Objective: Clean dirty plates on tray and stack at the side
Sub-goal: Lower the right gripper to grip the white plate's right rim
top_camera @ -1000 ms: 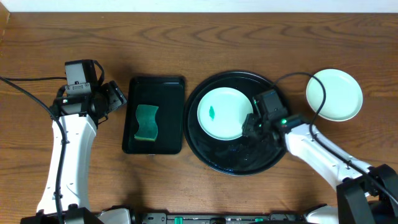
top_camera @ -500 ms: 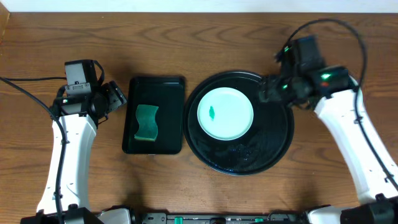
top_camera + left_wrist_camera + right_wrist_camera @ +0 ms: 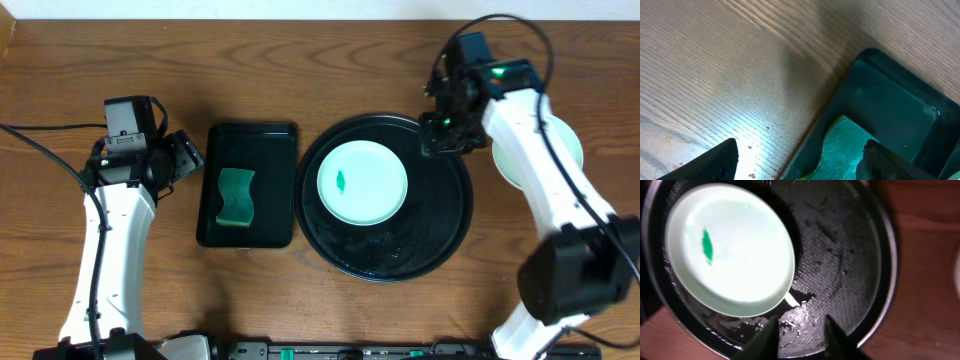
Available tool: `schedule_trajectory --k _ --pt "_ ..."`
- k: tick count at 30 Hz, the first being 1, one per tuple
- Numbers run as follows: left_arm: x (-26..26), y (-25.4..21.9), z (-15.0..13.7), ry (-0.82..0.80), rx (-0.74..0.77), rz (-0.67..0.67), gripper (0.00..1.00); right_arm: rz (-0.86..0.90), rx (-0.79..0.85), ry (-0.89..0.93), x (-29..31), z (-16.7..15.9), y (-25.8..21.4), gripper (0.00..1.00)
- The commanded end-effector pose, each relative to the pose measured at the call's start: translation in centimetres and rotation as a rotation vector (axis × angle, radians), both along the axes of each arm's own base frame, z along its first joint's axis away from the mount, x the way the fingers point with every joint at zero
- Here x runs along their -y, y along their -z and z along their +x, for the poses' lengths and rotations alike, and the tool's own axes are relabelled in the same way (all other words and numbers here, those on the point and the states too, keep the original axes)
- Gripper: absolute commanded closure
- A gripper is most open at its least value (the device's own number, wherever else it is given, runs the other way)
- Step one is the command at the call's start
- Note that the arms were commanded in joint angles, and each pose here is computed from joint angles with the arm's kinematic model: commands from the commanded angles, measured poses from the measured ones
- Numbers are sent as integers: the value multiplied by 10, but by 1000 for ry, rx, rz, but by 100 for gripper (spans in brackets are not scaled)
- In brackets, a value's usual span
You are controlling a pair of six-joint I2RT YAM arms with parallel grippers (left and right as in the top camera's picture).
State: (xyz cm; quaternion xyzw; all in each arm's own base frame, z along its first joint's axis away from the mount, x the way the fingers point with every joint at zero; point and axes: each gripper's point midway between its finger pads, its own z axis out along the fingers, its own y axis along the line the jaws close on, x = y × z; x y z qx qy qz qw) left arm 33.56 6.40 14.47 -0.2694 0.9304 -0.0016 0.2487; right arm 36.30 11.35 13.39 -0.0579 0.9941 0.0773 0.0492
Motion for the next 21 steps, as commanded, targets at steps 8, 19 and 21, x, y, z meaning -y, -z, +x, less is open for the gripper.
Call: schedule_trajectory --k 8,19,21 --pt "-3 -6 3 -12 16 11 20 -58 -125 -77 -17 -9 59 72" --pt "-3 -6 3 -12 16 11 20 -27 -89 -69 -19 -7 99 66" --pt "-3 -6 3 -12 16 10 20 -25 -83 -69 -19 -7 102 70"
